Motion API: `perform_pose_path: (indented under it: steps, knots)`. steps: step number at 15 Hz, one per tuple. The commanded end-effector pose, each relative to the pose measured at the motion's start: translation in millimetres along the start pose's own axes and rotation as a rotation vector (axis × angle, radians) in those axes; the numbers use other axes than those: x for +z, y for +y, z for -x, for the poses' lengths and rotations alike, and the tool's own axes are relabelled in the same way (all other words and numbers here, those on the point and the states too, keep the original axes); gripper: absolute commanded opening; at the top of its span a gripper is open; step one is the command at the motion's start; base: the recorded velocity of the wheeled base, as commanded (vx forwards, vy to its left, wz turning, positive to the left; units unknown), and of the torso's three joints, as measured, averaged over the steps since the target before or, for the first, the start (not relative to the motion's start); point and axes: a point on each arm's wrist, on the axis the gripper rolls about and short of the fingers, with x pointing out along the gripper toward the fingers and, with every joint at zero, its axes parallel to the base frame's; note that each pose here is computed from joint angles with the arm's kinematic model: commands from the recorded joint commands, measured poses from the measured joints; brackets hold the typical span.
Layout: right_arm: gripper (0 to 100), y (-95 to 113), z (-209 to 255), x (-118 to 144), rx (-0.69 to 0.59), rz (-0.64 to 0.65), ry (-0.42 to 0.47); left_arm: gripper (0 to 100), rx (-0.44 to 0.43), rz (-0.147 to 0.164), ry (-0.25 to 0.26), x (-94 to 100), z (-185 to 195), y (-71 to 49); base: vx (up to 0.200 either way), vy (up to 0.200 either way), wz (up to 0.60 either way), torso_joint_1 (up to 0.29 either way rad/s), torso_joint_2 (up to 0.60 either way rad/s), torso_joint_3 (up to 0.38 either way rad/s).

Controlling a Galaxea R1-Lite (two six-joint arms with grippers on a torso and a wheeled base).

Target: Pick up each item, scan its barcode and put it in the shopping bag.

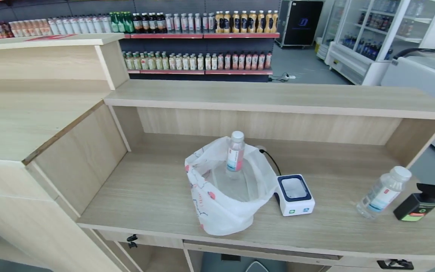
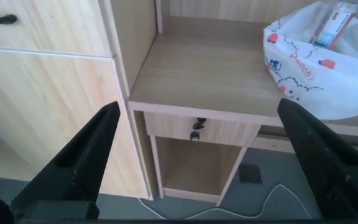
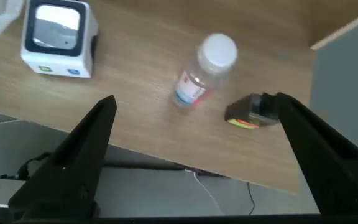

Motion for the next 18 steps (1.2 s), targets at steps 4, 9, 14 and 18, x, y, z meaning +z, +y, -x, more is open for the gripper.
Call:
perform_pose_path:
  steps: [4,9,14,18]
  knots:
    - [100,-34.3,-35.0,-24.7,-0.076,-0.051,0.027,100,0.0,0.0,-0.001,0.1,0.0,0.0,0.0,0.0,0.0,-0.048,0.12,0.073]
    - [100,-44.1,-71.0,-42.6,0.043,-0.032,-0.039,100,0.0,0.0,-0.001,0.1,0.0,0.0,0.0,0.0,0.0,0.0,0.0,0.0]
    - [100,-46.2,-84.1,-56.8,0.059,0.02,-0.035,100,0.0,0.0,-0.001,0.1,0.0,0.0,0.0,0.0,0.0,0.0,0.0,0.0]
    - [100,-45.9,-104.9,-69.8,0.155,0.067,-0.053,100,0.0,0.0,-0.001,0.1,0.0,0.0,0.0,0.0,0.0,0.0,0.0,0.0]
